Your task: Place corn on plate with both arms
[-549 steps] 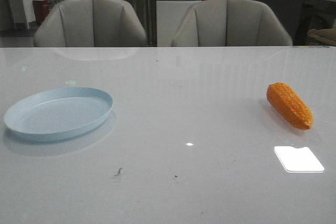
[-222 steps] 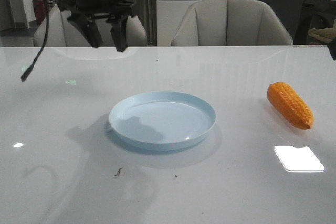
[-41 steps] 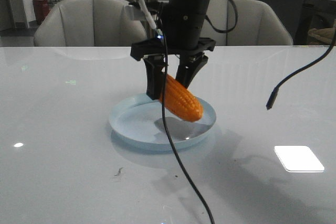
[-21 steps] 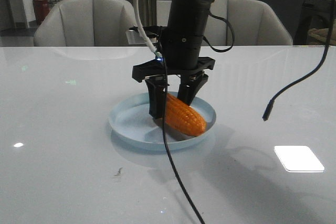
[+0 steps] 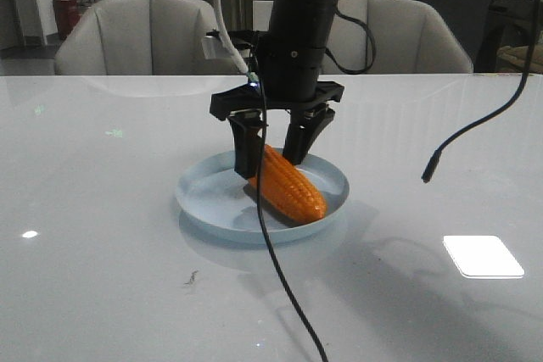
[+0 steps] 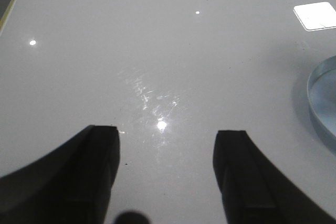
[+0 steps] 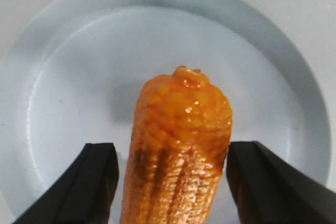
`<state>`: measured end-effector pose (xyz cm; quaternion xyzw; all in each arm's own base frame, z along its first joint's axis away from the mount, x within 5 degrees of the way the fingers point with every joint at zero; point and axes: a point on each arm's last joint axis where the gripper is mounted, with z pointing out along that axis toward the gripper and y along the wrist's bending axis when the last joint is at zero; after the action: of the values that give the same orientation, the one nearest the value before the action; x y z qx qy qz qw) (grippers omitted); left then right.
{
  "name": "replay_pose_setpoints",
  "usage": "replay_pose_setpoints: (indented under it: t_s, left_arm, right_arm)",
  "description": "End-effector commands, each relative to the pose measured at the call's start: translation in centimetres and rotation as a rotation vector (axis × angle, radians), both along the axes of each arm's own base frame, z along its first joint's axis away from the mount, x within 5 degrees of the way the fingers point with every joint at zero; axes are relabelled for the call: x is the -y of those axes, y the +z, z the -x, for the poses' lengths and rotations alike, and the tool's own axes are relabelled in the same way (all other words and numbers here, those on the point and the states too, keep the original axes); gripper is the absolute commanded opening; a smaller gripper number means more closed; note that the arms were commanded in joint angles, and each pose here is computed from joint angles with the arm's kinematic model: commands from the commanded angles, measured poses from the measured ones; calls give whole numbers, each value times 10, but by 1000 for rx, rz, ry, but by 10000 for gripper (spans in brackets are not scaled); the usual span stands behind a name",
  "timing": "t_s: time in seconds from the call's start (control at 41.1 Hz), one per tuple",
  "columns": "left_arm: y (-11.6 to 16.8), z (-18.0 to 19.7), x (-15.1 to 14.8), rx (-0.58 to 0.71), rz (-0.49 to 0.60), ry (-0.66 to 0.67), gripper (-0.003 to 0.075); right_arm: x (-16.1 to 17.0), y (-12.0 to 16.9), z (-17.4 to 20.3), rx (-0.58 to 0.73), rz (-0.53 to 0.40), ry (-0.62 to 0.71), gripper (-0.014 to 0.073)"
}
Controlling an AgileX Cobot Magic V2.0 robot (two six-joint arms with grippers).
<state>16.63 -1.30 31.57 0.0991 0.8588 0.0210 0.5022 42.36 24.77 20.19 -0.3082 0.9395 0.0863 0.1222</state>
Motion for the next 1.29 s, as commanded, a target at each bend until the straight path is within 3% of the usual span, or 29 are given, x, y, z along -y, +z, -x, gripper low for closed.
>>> replay_pose_setpoints:
  t_s: [0.0,0.292,0.559,0.826,1.021,1.142,1.264]
  left_arm:
    - [16,-3,0,103,20,4,454]
    - [15,-3,0,102,-5,2,454]
    - [15,-3,-1,102,-7,2,454]
    - [15,-3,-1,102,-7,2,454]
    - [15,-3,-1,102,-7,2,454]
    - [15,-3,-1,102,-7,2,454]
    - [15,-3,-1,102,-7,2,454]
  right_arm:
    - [2,64,3,127,-76,13,542]
    - [25,157,18,296,-129,0,542]
    - [100,233,42,408,-157,-175,542]
    - [175,310,99,611,-197,-321,542]
    - [211,328,143,707,-175,-389,542]
    - [228,315,168,746,-162,-446,542]
    - [240,280,196,765,-146,-499,542]
